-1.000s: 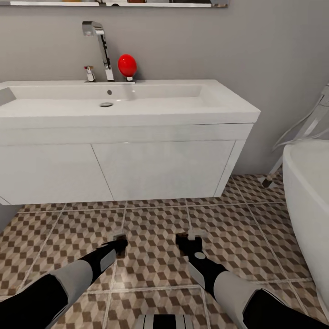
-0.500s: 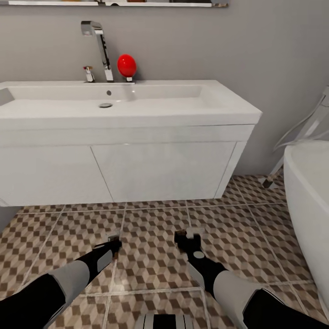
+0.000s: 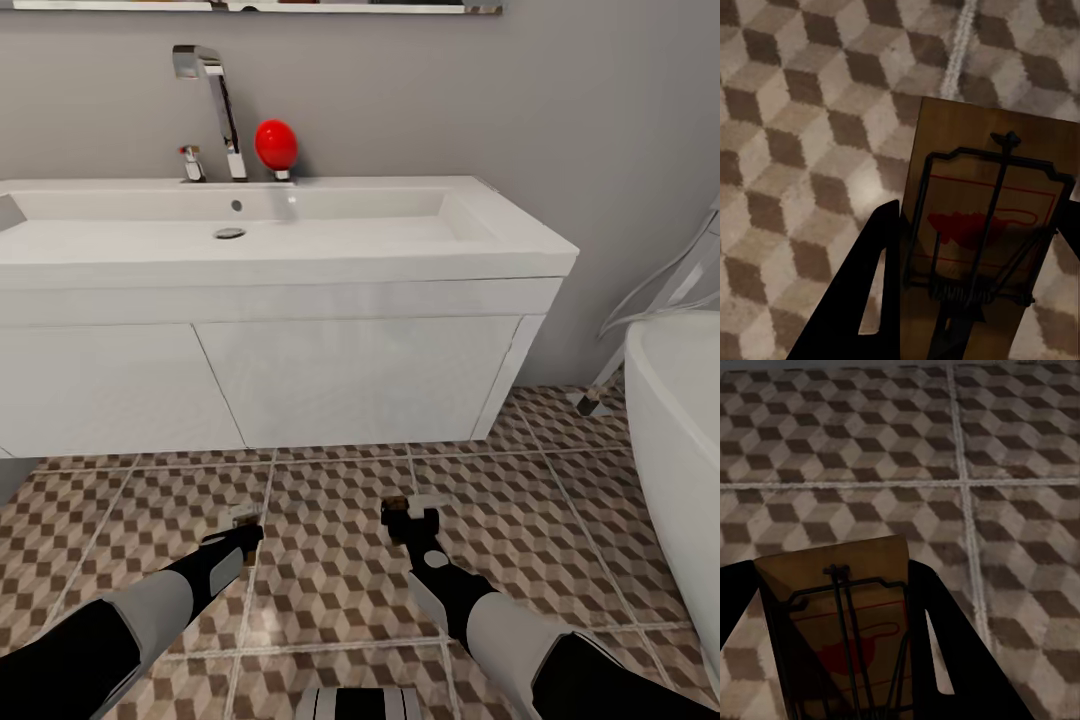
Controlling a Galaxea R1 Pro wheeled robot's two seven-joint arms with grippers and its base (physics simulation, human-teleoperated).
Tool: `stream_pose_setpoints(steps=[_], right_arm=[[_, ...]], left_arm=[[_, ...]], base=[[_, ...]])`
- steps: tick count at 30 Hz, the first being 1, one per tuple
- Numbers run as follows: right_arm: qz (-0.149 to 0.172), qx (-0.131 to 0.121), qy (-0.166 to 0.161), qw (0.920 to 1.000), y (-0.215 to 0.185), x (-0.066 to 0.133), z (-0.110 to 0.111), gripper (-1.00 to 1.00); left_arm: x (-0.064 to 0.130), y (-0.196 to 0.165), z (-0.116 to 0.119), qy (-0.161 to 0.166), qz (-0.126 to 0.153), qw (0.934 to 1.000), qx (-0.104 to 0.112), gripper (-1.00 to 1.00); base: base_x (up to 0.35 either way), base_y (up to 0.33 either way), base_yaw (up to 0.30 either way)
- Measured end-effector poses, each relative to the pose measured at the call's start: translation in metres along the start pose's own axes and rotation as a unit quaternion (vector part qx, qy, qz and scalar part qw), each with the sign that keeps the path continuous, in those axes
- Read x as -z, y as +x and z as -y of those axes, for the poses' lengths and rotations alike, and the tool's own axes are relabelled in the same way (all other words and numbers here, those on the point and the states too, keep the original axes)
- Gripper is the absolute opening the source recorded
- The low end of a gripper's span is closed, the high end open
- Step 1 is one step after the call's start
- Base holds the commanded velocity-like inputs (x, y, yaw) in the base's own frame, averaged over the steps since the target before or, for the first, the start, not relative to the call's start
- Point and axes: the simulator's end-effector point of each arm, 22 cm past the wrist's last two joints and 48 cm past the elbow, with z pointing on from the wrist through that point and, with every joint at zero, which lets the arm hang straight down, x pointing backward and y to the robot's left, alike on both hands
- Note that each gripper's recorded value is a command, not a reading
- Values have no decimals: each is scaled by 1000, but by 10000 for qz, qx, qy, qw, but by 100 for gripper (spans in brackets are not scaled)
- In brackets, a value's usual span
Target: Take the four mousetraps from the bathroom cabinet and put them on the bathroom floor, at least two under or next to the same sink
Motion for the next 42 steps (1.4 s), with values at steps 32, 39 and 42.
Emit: stream_pose_setpoints(steps=[32,39,42], right_arm=[[-1242,1073,804,9831,49,9,41,-100],[-1268,1067,771,9832,50,9,39,-100],[-1271,1066,767,9832,50,9,39,-100]], left_arm=[[0,0,0,5,6,10000,3,-100],[0,0,-2,-33,3,10000,12,-100],[0,0,-1,-30,4,10000,6,-100]], base=[[114,0,0],[154,0,0],[52,-19,0]])
